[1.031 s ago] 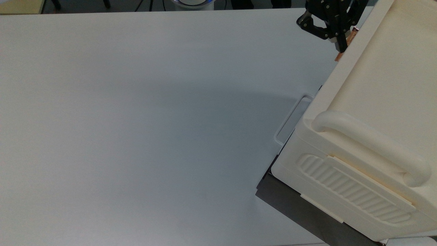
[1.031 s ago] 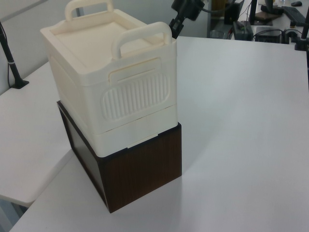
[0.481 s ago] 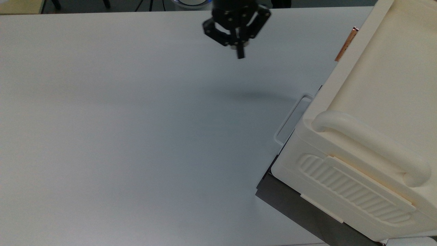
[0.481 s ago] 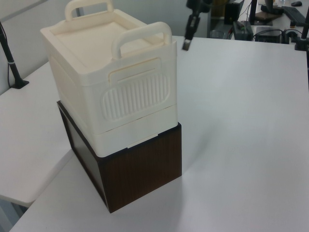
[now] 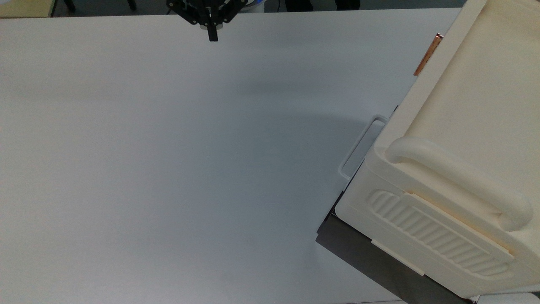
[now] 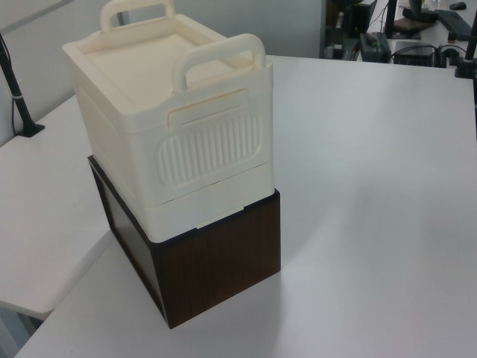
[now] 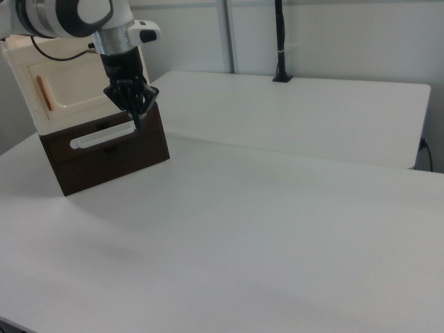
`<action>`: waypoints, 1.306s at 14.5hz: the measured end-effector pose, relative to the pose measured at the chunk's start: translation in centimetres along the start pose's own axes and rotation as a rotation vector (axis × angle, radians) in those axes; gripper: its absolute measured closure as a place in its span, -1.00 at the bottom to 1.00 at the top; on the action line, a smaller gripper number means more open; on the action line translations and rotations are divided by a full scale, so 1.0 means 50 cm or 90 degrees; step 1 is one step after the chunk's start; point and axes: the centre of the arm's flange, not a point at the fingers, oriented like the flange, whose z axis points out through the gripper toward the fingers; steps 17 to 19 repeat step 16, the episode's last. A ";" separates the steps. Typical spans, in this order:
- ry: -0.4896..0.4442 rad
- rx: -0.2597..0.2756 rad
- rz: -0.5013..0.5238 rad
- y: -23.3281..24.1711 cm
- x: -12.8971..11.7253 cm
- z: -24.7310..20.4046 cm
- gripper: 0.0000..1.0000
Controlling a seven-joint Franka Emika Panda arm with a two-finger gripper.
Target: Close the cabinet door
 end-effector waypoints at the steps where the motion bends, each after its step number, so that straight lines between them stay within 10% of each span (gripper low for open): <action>1: -0.010 0.000 0.004 0.007 -0.009 0.001 0.95; 12: -0.038 -0.044 0.044 0.042 -0.022 0.021 -0.99; 19: -0.036 -0.046 0.048 0.047 -0.024 0.016 -1.00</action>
